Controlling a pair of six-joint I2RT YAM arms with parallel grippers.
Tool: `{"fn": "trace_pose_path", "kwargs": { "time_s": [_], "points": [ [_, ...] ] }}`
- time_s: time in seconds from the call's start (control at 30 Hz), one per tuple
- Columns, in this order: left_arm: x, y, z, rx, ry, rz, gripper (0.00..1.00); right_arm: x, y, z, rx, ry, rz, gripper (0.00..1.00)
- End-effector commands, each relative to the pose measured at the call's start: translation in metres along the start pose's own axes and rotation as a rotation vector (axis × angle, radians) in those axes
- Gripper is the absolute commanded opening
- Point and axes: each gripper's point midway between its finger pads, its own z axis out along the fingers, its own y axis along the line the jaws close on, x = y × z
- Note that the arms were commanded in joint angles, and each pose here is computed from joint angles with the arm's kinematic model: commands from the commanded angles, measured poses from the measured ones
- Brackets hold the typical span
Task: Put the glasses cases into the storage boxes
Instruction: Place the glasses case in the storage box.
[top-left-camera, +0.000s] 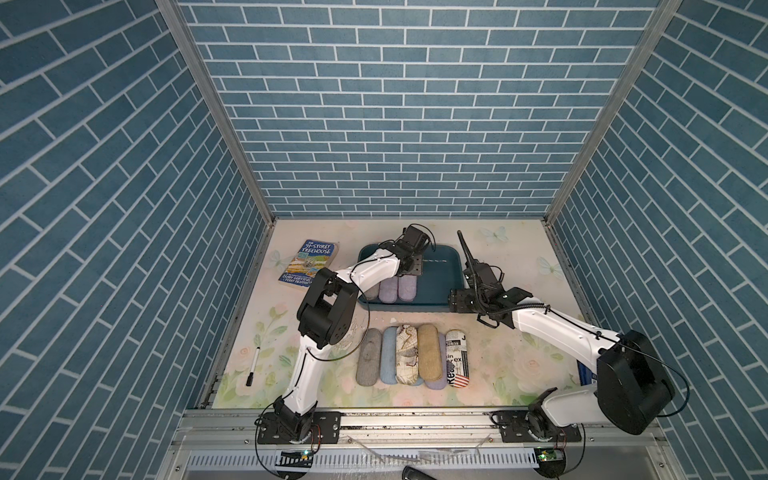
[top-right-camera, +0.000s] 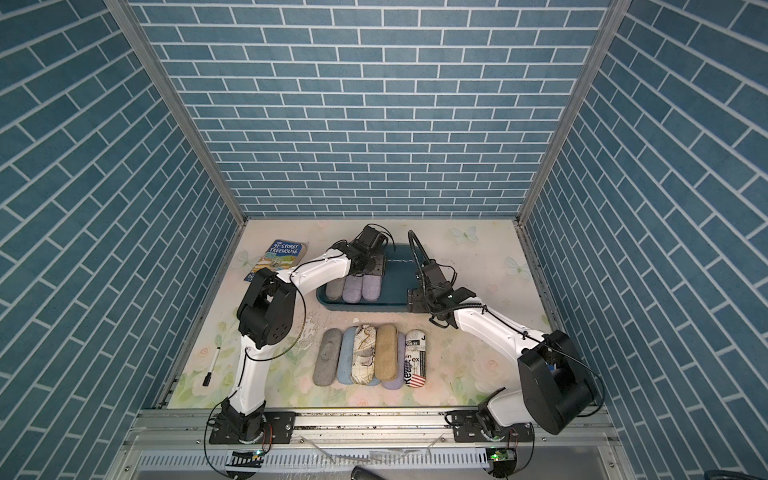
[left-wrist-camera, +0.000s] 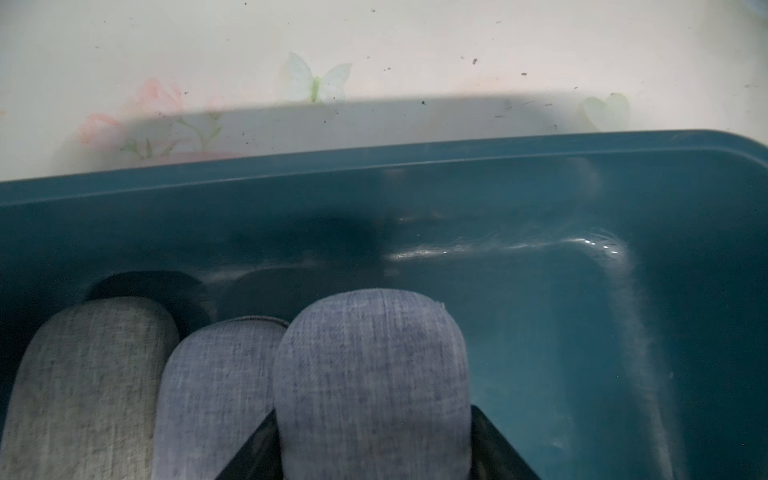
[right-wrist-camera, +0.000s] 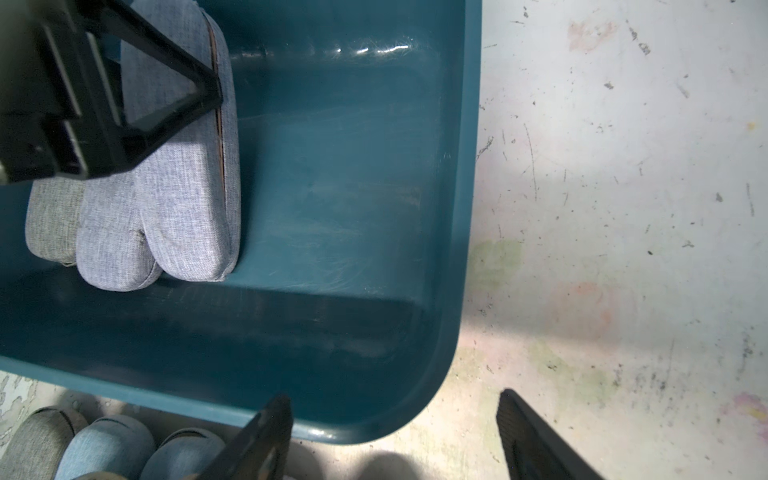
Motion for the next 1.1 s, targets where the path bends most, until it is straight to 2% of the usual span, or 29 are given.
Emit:
{"fn": "trace_pose_path", "kwargs": {
  "time_s": [0.0, 0.23, 0.57, 0.87, 1.07],
  "points": [
    [0.005, 0.014, 0.007, -0.062, 0.035, 0.012, 0.65, 0.007, -0.004, 0.005, 0.01, 0.018, 0.036, 0.79],
    [0.012, 0.016, 0.015, -0.074, 0.061, 0.014, 0.69, 0.009, -0.007, 0.003, 0.012, 0.017, 0.042, 0.79],
    [0.009, 0.017, 0.007, -0.069, 0.034, -0.01, 0.75, 0.006, -0.004, -0.005, -0.009, 0.0, 0.044, 0.79],
    [-0.014, 0.009, -0.034, 0.02, -0.072, -0.035, 0.77, 0.007, 0.012, -0.026, -0.096, 0.0, 0.029, 0.76],
    [-0.023, 0.01, -0.067, 0.065, -0.132, -0.048, 0.77, 0.03, 0.028, -0.032, -0.126, 0.064, -0.025, 0.76]
  ]
}}
